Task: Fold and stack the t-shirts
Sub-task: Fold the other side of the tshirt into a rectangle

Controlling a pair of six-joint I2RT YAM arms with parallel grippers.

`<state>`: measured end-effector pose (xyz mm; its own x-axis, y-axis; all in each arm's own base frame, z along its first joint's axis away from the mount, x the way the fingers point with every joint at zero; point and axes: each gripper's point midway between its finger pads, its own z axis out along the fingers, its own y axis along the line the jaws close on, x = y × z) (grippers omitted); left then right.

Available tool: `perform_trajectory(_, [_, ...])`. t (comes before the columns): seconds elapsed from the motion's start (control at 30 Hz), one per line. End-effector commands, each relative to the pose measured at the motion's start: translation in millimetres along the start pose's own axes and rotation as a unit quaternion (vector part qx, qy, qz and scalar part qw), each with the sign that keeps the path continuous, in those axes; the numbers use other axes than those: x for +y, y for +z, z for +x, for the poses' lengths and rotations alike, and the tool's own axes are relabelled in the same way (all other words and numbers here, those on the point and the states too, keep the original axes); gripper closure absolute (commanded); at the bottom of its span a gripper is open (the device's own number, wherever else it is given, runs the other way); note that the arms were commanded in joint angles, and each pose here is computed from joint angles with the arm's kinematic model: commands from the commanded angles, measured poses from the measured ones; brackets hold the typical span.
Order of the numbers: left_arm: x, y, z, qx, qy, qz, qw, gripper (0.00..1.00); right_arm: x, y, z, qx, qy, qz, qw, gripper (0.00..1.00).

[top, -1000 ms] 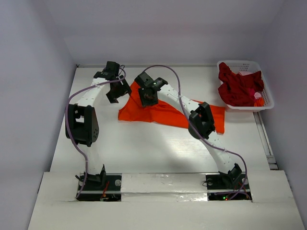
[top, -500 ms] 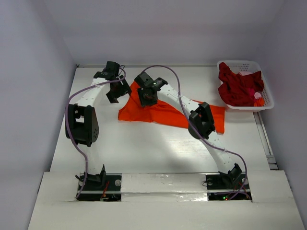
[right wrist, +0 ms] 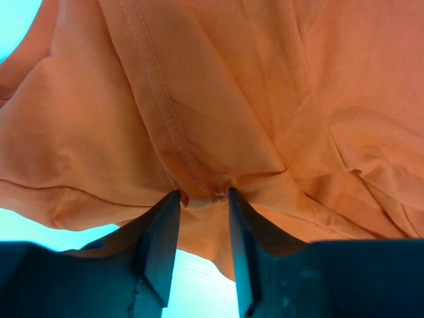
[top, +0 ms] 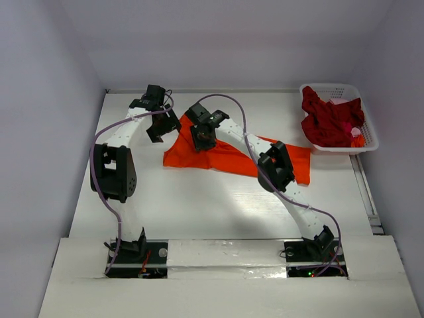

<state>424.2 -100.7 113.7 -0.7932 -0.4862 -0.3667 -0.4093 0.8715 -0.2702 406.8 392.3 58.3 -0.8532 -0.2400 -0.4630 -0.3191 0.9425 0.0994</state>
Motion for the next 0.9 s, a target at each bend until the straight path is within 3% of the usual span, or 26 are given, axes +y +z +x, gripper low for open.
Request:
perform_trajectory(0.0, [-0.8, -20.4, -10.1, -0.025, 0.002, 0.010, 1.000, 0.30, 9.9, -4.5, -15.1, -0.028, 0.000, -0.010, 1.000, 0.61])
perform_trajectory(0.23, [-1.9, -20.7, -9.8, -0.023, 0.003, 0.012, 1.000, 0.30, 5.5, -7.7, -20.0, -0.039, 0.003, 0.003, 0.999, 0.72])
perform_trajectory(0.33, [-2.8, -21.4, -11.1, -0.024, 0.003, 0.013, 1.000, 0.30, 4.5, -8.0, -21.1, -0.042, 0.004, 0.006, 0.999, 0.97])
perform_trajectory(0.37, [-3.3, -22.0, -11.6, -0.025, 0.003, 0.013, 1.000, 0.30, 4.3, -8.3, -21.3, -0.042, 0.003, 0.007, 0.999, 1.00])
perform_trajectory(0.87, [-2.5, -23.4, -8.0, -0.021, 0.003, 0.017, 1.000, 0.30, -8.8, -21.0, -44.2, -0.063, 0.015, 0.006, 0.998, 1.00])
